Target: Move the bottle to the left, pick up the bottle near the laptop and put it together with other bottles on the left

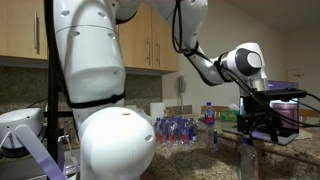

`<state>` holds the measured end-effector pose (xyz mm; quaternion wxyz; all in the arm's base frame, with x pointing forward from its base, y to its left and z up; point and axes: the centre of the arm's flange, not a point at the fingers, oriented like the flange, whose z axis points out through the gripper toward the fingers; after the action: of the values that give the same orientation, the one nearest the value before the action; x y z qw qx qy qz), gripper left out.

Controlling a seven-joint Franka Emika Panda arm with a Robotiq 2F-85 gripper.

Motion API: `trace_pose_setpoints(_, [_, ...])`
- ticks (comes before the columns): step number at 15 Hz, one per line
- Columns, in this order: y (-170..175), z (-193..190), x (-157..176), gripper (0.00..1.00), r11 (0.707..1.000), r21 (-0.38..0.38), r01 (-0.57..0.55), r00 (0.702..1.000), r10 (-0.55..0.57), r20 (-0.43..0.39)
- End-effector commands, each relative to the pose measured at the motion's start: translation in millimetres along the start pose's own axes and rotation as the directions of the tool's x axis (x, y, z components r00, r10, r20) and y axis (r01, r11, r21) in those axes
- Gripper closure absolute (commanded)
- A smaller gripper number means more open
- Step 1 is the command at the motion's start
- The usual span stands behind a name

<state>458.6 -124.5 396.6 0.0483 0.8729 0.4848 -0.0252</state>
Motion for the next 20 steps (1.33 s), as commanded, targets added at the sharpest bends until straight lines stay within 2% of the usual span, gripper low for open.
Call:
trace_pose_setpoints(1, [-5, 2, -2, 0.0, 0.988, 0.037, 0.148, 0.989, -0.147, -0.028])
trace_pose_setpoints(3, [-6, 3, -3, 0.0, 0.977, 0.046, 0.21, 0.978, -0.21, -0.011])
trace_pose_setpoints(5, [-4, 4, -6, 0.0, 0.978, 0.018, 0.21, 0.976, -0.21, 0.053])
trace_pose_setpoints(6, [-4, 3, -1, 0.0, 0.984, 0.033, 0.176, 0.984, -0.176, 0.021])
trace_pose_setpoints(11, [-6, -5, -1, 0.0, 0.978, 0.035, 0.205, 0.978, -0.206, 0.021])
trace_pose_setpoints(14, [-9, -2, 37, 0.0, 0.971, 0.016, 0.237, 0.971, -0.237, 0.029])
trace_pose_setpoints(17, [-20, -9, 72, 0.0, 0.95, 0.001, 0.312, 0.95, -0.312, 0.03])
trace_pose_setpoints(20, [-15, -9, 84, 0.0, 0.96, -0.041, 0.276, 0.961, -0.275, 0.025])
